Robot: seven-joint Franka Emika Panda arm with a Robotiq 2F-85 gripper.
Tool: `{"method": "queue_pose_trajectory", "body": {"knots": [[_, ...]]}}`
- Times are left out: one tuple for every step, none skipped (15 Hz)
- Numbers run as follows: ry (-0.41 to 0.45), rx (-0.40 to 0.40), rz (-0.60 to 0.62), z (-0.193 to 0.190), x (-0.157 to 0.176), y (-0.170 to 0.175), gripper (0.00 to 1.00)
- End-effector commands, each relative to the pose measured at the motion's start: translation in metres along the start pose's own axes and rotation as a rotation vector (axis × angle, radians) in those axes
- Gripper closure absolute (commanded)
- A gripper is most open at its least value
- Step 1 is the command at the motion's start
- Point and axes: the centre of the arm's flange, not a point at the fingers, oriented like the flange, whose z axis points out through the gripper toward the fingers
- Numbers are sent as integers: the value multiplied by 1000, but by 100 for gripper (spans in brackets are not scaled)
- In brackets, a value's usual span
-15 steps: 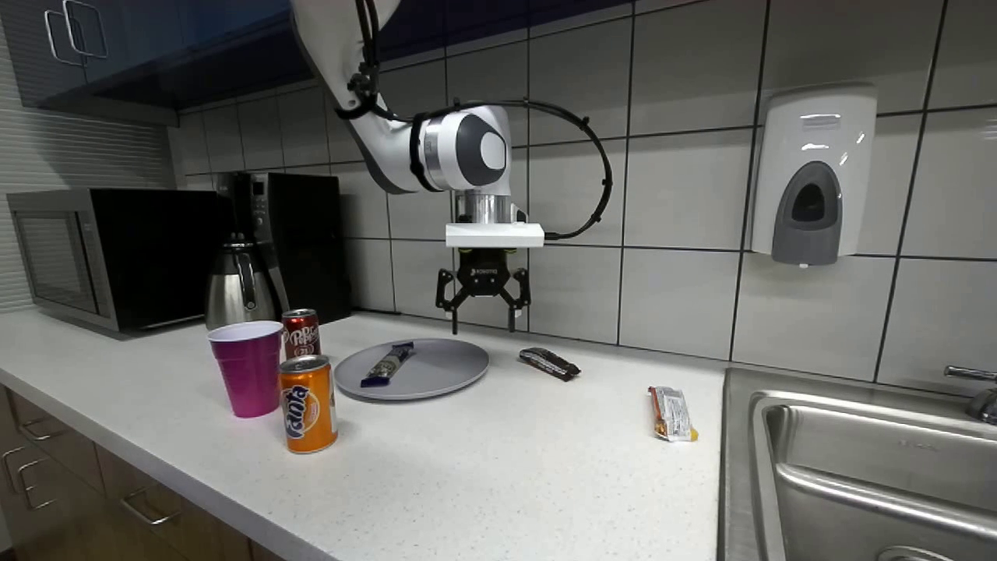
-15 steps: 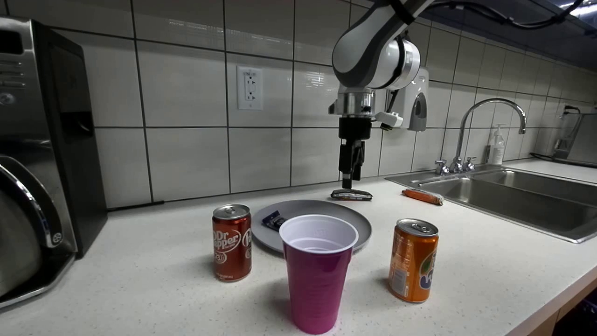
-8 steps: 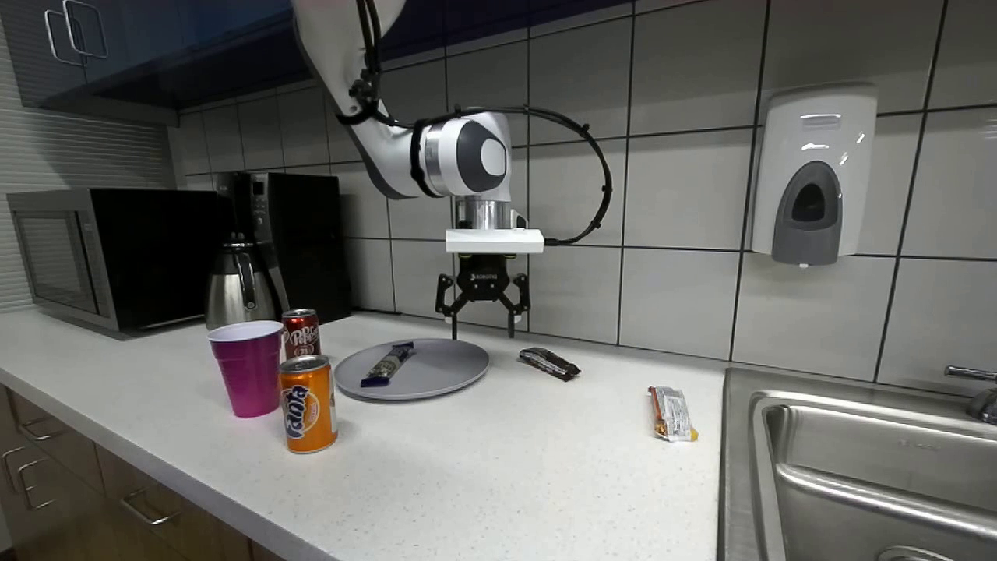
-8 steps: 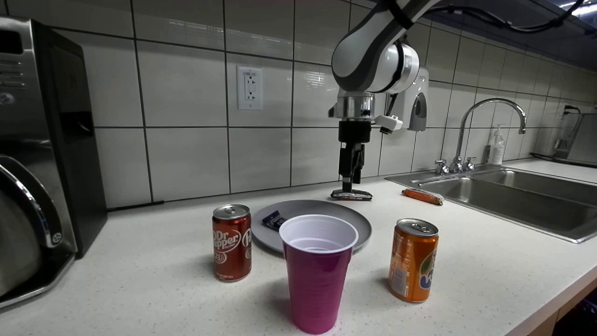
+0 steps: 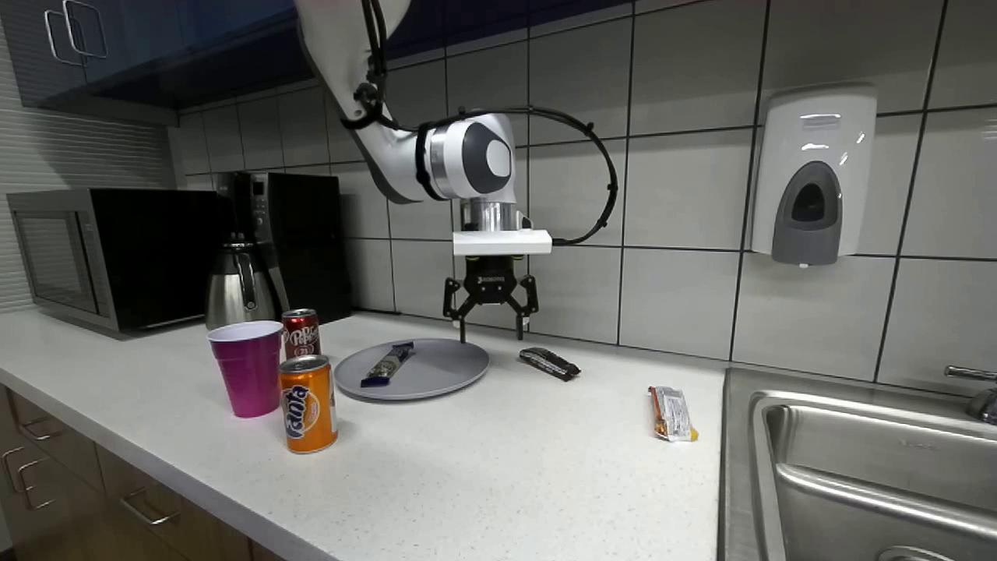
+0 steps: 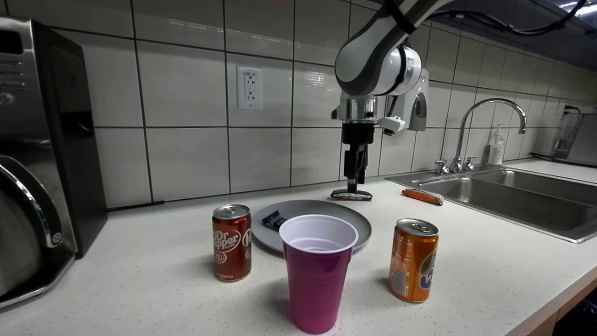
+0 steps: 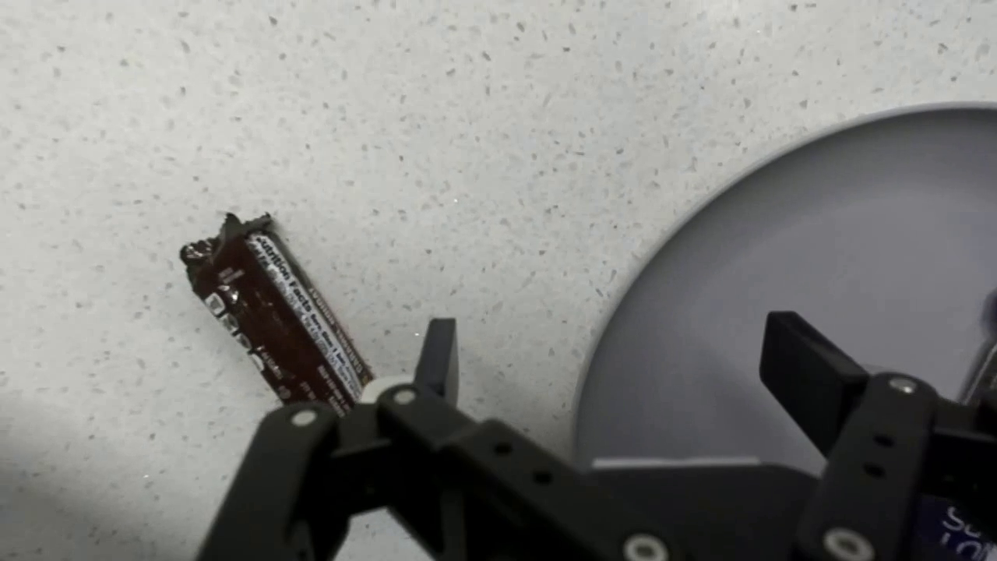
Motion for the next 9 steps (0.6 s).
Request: {"method": "queue_pose_trajectory", "body": {"knots": [[-15, -33, -59, -2, 0, 12, 0], [-18, -38, -67, -2, -1, 14, 0], [-24, -42, -77, -2, -1, 16, 0], [-26, -46, -86, -1, -1, 17, 0], [-29, -49, -96, -1, -1, 19, 0], [-29, -51, -103, -1, -1, 22, 0], [-30, -52, -108, -1, 0, 24, 0], [-30, -54, -112, 0, 1, 27, 0], [-27, -53, -116, 0, 2, 30, 0]]}}
